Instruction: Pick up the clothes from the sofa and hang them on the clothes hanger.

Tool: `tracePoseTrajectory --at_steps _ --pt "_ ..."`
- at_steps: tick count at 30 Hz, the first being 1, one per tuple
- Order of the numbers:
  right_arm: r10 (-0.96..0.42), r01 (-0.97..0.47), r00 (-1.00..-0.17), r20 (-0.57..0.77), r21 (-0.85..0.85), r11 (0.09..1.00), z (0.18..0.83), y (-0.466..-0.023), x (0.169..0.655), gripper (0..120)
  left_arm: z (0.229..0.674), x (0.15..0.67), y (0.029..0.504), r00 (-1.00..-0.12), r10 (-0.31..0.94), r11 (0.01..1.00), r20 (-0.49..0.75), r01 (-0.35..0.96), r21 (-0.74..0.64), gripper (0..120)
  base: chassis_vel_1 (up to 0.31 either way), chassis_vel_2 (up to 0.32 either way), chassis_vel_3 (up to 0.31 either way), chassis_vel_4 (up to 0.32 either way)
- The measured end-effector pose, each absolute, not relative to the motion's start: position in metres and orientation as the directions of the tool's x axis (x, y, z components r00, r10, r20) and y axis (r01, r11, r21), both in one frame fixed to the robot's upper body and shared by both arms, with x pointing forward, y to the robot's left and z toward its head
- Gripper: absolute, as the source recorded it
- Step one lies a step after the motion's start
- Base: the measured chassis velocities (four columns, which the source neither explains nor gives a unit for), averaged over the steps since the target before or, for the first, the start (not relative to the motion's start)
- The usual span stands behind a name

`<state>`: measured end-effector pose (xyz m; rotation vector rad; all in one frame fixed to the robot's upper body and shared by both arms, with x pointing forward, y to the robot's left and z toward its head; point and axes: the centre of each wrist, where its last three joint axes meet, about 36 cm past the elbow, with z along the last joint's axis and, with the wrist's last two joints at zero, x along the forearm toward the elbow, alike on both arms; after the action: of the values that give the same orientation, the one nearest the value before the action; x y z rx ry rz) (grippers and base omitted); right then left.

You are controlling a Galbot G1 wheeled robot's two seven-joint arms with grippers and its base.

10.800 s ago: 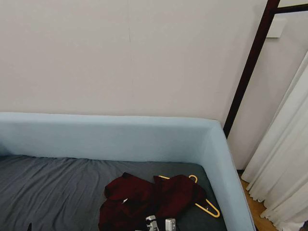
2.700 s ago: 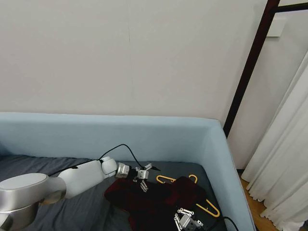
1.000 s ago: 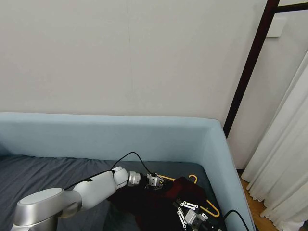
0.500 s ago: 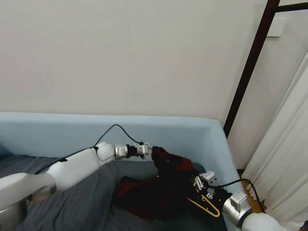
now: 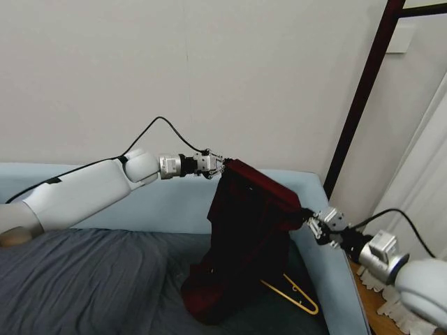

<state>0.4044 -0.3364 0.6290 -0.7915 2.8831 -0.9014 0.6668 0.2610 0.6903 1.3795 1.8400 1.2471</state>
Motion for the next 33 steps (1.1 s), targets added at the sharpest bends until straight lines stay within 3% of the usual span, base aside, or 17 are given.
tracePoseTrajectory --at_steps 18,22,28,33 --pt "-0.395 -0.321 -0.918 -0.033 -0.523 0.790 0.715 -0.368 0.422 0 0.806 0.658 0.219 -0.390 0.914 0.051 0.112 0.383 0.922 0 0.000 0.000 0.000 0.000" --pt "-0.374 -0.296 -0.925 -0.066 -0.492 0.819 0.716 -0.374 0.434 0 0.806 0.667 0.206 -0.418 0.905 0.107 0.078 0.402 0.909 0 0.000 0.000 0.000 0.000" --pt "-0.312 -0.265 -0.948 -0.061 -0.393 0.881 0.688 -0.383 0.490 0 0.766 0.692 0.171 -0.489 0.872 0.234 0.020 0.452 0.861 0 0.000 0.000 0.000 0.000" --pt "-0.280 -0.236 -0.955 -0.100 -0.321 0.917 0.700 -0.358 0.543 0 0.758 0.706 0.146 -0.532 0.845 0.333 -0.046 0.457 0.825 0 0.000 0.000 0.000 0.000"
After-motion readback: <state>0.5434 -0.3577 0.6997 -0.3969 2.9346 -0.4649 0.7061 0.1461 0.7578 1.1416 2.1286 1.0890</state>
